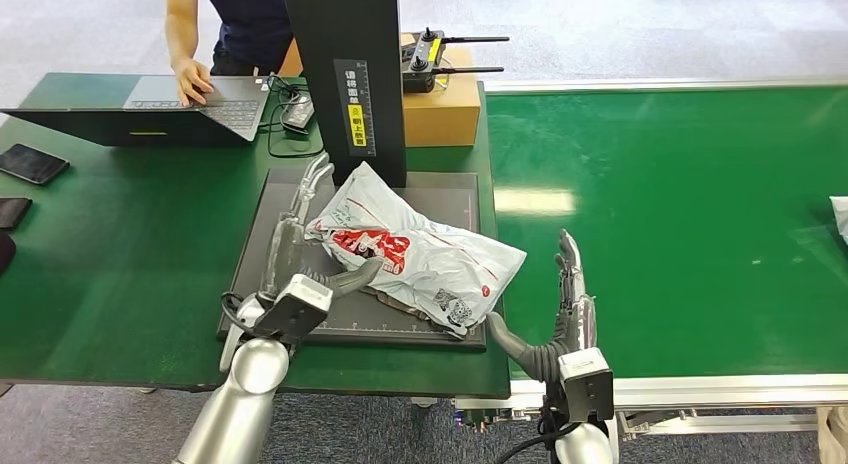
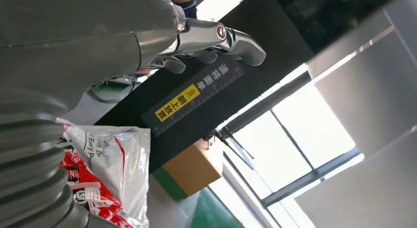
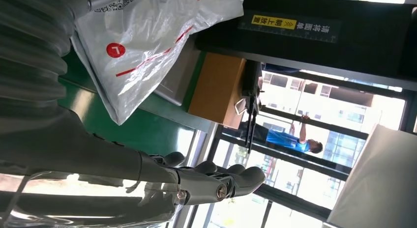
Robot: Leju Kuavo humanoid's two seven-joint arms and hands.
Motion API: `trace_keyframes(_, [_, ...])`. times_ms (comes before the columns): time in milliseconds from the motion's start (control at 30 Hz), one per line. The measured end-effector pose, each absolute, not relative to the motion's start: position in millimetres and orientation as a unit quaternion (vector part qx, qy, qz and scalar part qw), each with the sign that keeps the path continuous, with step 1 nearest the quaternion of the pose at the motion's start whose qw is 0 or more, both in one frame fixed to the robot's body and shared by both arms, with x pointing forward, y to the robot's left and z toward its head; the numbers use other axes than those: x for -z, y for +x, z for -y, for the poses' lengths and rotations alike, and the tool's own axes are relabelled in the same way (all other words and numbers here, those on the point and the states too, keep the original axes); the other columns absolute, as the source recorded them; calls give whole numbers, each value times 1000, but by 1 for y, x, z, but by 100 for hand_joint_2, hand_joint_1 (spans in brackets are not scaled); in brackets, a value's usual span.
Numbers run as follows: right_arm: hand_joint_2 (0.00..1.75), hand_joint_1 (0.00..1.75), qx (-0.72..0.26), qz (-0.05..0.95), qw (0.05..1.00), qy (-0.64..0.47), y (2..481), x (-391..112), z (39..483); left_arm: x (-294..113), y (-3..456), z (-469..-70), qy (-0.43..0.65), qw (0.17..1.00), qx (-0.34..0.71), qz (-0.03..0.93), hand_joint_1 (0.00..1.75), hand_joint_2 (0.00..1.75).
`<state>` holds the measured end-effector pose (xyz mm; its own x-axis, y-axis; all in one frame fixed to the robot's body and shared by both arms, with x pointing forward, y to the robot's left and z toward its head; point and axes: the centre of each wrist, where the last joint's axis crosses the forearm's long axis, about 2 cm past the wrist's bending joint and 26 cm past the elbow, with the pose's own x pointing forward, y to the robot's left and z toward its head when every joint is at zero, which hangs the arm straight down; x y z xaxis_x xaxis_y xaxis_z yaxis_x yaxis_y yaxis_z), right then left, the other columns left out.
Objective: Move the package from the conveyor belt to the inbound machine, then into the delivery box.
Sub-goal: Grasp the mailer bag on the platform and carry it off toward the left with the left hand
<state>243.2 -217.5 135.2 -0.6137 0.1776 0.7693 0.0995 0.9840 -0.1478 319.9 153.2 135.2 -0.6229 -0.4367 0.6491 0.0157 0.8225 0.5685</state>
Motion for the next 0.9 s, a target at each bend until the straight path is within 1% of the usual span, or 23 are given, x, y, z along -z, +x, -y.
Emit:
trace_keyframes(267, [175, 0, -34, 898, 435, -63, 242, -129, 217, -131, 352, -163, 79, 435, 330, 834, 0, 175])
trace_keyframes(500, [175, 0, -29, 894, 441, -69, 237, -125, 220, -134, 384, -161, 82, 462, 414, 780, 0, 175])
trace_keyframes(900, [175, 0, -18, 895, 437, -84, 238, -127, 223, -122, 400, -164, 90, 529, 530, 657, 0, 175])
